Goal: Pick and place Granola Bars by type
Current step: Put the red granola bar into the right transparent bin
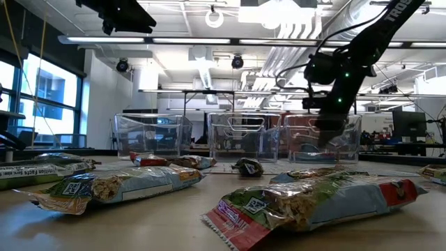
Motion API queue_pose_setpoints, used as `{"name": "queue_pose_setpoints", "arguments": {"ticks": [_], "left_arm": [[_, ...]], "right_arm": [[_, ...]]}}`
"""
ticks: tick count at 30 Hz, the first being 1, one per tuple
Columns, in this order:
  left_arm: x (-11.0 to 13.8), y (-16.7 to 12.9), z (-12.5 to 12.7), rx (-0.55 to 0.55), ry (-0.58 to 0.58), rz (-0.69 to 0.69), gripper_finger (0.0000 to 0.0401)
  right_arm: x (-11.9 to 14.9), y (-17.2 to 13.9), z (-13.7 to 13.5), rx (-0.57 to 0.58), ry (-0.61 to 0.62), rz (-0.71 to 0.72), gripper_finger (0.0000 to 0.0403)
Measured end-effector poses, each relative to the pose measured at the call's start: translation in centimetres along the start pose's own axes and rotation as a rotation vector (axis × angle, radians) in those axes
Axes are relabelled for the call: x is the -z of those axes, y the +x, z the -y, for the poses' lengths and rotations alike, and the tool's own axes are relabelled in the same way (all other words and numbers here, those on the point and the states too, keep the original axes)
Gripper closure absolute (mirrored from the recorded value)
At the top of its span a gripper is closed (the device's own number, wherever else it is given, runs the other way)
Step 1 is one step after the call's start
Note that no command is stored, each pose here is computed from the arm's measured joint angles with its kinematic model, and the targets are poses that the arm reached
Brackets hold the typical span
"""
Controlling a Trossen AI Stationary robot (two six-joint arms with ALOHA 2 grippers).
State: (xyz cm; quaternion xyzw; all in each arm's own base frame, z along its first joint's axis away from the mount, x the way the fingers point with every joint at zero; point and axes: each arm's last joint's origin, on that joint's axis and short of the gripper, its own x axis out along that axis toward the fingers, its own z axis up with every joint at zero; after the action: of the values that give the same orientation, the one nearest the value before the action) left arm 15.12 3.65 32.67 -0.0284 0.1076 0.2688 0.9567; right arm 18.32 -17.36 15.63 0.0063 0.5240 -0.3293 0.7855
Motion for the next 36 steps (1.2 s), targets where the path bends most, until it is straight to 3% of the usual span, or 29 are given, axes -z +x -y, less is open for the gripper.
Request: {"name": "queue_pose_setpoints", "arguments": {"ticks": [5, 13, 18, 23, 26, 30, 33, 36], "left_arm": [[0.0, 0.0, 0.0, 0.0, 0.0, 0.0, 0.0236], [0.0, 0.0, 0.0, 0.0, 0.0, 0.0, 0.0236], [0.0, 0.0, 0.0, -0.004, 0.0, 0.0, 0.0236], [0.0, 0.0, 0.0, -0.005, 0.0, -0.001, 0.0236], [0.2, 0.1, 0.0, 0.004, 0.006, -0.017, 0.0236], [1.1, 0.4, 0.3, 0.056, 0.036, -0.112, 0.0236], [2.4, 0.9, 0.8, 0.193, 0.088, -0.258, 0.0236], [3.8, 1.9, 1.7, 0.373, 0.209, -0.391, 0.0236]], "right_arm": [[-0.4, 0.0, 0.4, 0.088, -0.01, 0.022, 0.0276], [-1.8, -0.7, 0.3, 0.033, -0.015, 0.072, 0.0263], [-4.9, -3.1, -1.3, 0.005, -0.11, 0.105, 0.0264], [-9.0, -7.8, -3.6, 0.075, -0.201, 0.174, 0.0265], [-10.8, -10.6, -5.6, -0.049, -0.221, 0.275, 0.0265], [-11.6, -12.8, -8.8, -0.311, -0.32, 0.409, 0.0265], [-11.2, -13.5, -10.9, -0.433, -0.42, 0.463, 0.0265], [-10.6, -13.8, -12.2, -0.455, -0.503, 0.476, 0.0265]]}}
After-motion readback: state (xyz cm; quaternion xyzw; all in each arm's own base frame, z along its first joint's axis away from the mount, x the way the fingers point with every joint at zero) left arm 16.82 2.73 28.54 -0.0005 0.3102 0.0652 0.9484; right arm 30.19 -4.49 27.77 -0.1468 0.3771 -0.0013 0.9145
